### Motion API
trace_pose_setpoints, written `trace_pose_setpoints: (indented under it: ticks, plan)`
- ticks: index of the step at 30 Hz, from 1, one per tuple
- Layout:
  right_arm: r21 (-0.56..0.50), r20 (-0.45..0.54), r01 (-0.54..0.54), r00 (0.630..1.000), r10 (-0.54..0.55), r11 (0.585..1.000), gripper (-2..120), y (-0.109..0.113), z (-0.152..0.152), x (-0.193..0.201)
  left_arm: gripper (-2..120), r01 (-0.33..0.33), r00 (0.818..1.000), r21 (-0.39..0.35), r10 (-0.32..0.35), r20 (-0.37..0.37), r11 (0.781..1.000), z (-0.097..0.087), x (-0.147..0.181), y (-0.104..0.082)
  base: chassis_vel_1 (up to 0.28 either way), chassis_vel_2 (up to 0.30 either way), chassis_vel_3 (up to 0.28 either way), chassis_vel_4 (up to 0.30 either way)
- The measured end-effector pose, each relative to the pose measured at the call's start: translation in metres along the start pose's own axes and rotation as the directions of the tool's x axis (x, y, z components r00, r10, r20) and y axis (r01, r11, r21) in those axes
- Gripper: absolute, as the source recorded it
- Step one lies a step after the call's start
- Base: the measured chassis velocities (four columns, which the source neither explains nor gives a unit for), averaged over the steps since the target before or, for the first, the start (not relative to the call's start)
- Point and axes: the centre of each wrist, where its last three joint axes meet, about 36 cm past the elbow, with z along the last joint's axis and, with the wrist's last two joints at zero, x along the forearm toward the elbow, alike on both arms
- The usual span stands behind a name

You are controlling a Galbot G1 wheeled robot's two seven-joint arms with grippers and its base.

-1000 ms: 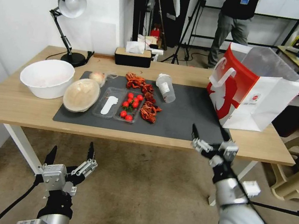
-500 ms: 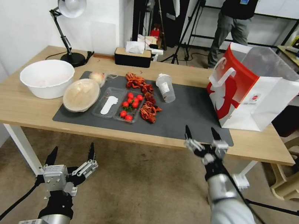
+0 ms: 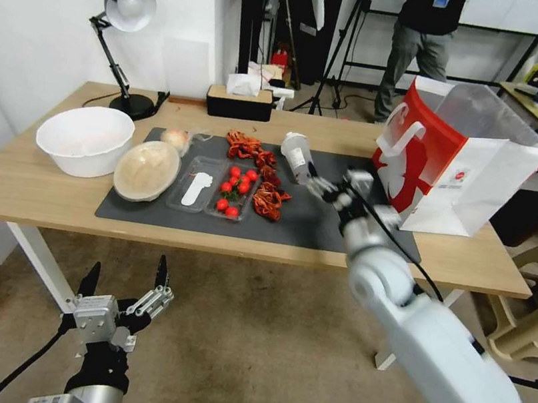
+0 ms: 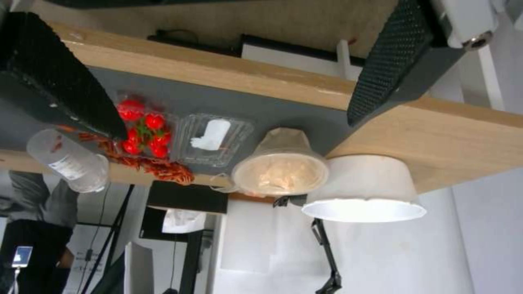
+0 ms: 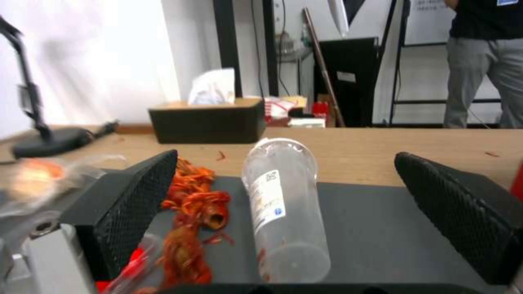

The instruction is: Pick up the trash from the table and place it into the takeout bag.

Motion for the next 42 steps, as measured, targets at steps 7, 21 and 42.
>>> trace_pose_setpoints:
  ticks: [7, 21, 42]
  plan:
    - [0.048, -0.137, -0.038, 0.990, 0.044, 0.998, 100, 0.003, -0.018, -0.061, 100, 0.001, 1.000, -0.007, -0.001, -0.006, 1.000, 0.001, 0.002, 0.001, 0.000, 0.000, 0.000, 0.000]
    - [0.029, -0.299, -0.065, 0.952, 0.071, 0.997, 100, -0.001, -0.043, -0.118, 100, -0.008, 1.000, -0.027, 0.008, -0.008, 1.000, 0.002, 0.003, 0.002, 0.000, 0.000, 0.000, 0.000]
    - [0.035, -0.433, -0.033, 0.900, 0.045, 0.999, 84, 0.003, -0.035, -0.137, 100, 0.003, 1.000, -0.027, -0.003, -0.004, 1.000, -0.001, 0.002, 0.003, 0.000, 0.000, 0.000, 0.000]
